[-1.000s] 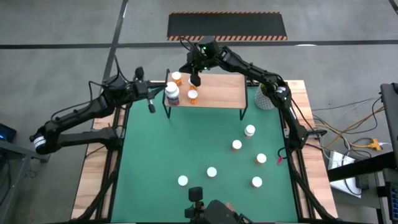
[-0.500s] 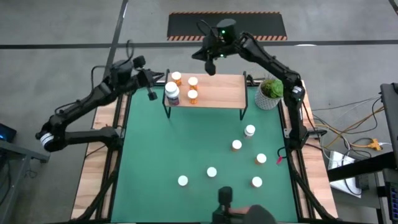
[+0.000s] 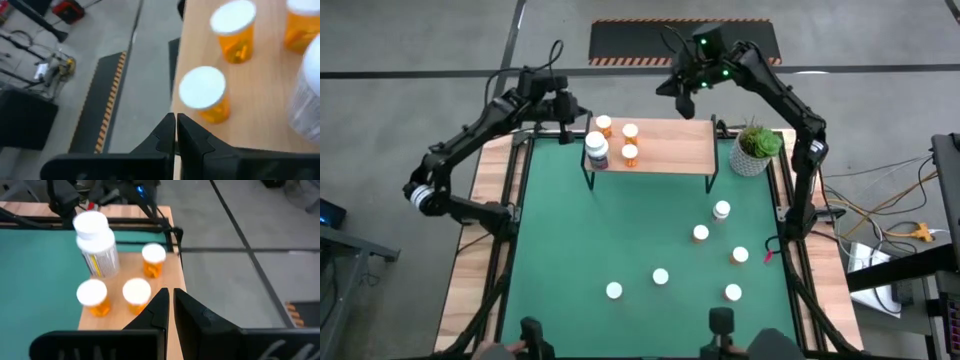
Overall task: Pick and place medicine bottles onto shelf by color
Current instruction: Put the orange pill bottle on the shelf aligned with the other orange pill bottle
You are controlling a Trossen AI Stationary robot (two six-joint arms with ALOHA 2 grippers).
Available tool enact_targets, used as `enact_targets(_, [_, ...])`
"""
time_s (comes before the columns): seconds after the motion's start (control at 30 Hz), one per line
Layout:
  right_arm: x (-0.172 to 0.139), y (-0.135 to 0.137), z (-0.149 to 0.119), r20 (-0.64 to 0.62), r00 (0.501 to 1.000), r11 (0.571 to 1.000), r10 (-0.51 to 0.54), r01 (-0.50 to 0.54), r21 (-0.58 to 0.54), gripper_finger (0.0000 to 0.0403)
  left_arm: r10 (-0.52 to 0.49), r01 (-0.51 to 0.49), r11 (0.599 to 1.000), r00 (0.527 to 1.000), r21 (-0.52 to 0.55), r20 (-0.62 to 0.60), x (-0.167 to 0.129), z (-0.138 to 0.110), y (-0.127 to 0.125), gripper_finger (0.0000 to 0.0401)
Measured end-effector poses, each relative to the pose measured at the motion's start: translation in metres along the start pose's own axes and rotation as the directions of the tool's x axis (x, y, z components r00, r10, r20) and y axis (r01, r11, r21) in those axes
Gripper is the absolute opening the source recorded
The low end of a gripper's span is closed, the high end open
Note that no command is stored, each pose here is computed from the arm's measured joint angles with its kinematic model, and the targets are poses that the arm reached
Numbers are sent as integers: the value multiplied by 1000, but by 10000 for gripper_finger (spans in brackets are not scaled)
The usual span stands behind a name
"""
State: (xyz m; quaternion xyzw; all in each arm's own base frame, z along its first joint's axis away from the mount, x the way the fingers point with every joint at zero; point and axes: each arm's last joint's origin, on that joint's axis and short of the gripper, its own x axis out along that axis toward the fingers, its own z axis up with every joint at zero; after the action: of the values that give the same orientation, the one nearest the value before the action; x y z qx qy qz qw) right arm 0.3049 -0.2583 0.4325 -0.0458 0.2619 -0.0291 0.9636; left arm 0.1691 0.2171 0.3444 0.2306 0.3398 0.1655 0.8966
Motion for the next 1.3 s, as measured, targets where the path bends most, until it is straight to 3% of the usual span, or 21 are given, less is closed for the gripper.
enact_targets(0.43, [-6, -8, -11, -53, 999, 999, 0, 3, 45, 18, -137, 137, 990, 991, -6, -2, 26, -11, -4, 0])
enact_targets(0.9, [-5, -7, -11, -54, 999, 999, 2, 1, 51, 18, -30, 31, 999, 998, -27, 57, 53, -12, 10, 0])
enact_targets(1.1, [-2, -8, -16, -68, 998, 998, 10, -6, 67, 18, 53, -53, 998, 999, -22, 2, 33, -7, 11, 0])
enact_targets(1.3, [2, -8, -20, -83, 996, 997, 19, -13, 76, 18, -55, 57, 998, 998, -39, 42, 18, -5, 0, 0])
